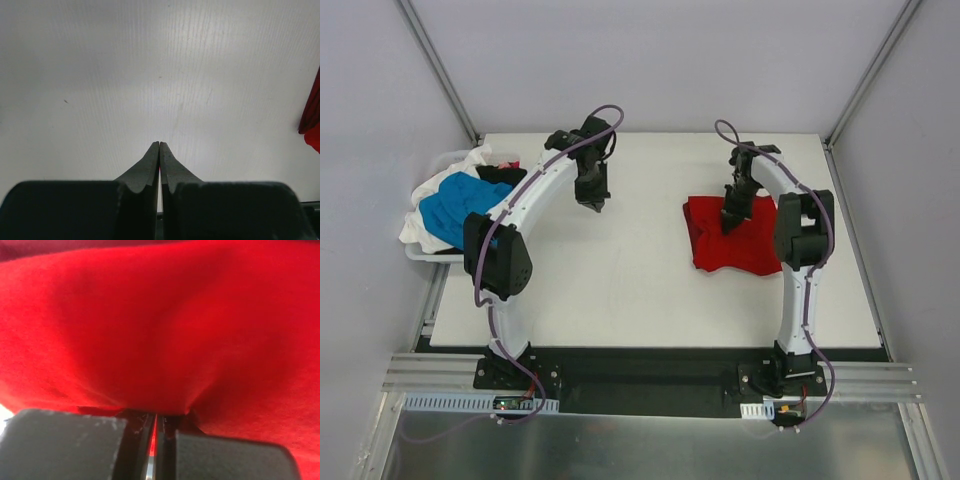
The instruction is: Fold and stack the t-shirts
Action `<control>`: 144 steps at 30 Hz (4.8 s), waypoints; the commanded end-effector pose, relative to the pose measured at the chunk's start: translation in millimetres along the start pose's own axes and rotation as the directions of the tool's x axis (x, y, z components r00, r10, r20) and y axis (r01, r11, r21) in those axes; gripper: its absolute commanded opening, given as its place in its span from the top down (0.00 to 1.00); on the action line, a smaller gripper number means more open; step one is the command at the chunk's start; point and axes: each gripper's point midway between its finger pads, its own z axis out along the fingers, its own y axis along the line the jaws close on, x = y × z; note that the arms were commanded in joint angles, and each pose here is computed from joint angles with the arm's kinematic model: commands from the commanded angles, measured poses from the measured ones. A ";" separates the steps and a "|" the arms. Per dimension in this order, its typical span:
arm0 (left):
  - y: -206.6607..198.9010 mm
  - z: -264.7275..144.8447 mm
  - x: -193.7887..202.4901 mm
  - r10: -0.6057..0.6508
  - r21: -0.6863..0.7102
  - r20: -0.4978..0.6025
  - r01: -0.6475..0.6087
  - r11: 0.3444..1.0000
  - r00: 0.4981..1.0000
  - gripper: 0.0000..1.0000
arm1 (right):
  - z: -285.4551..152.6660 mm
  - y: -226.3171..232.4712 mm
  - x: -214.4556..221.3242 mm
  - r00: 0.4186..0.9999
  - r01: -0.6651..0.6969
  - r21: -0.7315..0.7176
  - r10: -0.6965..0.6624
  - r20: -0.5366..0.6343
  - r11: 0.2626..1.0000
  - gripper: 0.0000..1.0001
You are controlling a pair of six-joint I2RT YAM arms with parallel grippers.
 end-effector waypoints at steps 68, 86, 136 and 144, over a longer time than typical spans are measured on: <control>41.4 -19.5 44.6 -0.052 -0.095 -0.004 0.051 0.994 0.999 1.00 | -113.7 -2.8 110.6 0.959 0.121 0.065 -0.133 0.251 0.991 0.99; 51.1 -29.4 62.3 -0.051 -0.074 0.045 0.054 0.996 0.998 1.00 | -164.1 1.8 87.3 0.933 -0.049 -0.036 0.059 0.355 0.998 0.99; 64.3 -37.4 64.3 -0.012 -0.080 0.143 0.024 0.996 0.990 0.95 | -22.7 -34.1 -38.4 0.964 -0.186 0.035 0.176 0.198 0.982 0.99; 57.4 -38.3 62.6 -0.032 -0.049 0.140 0.040 0.998 0.990 0.95 | -54.3 -39.8 -44.0 0.964 -0.096 -0.017 0.097 0.246 0.995 0.99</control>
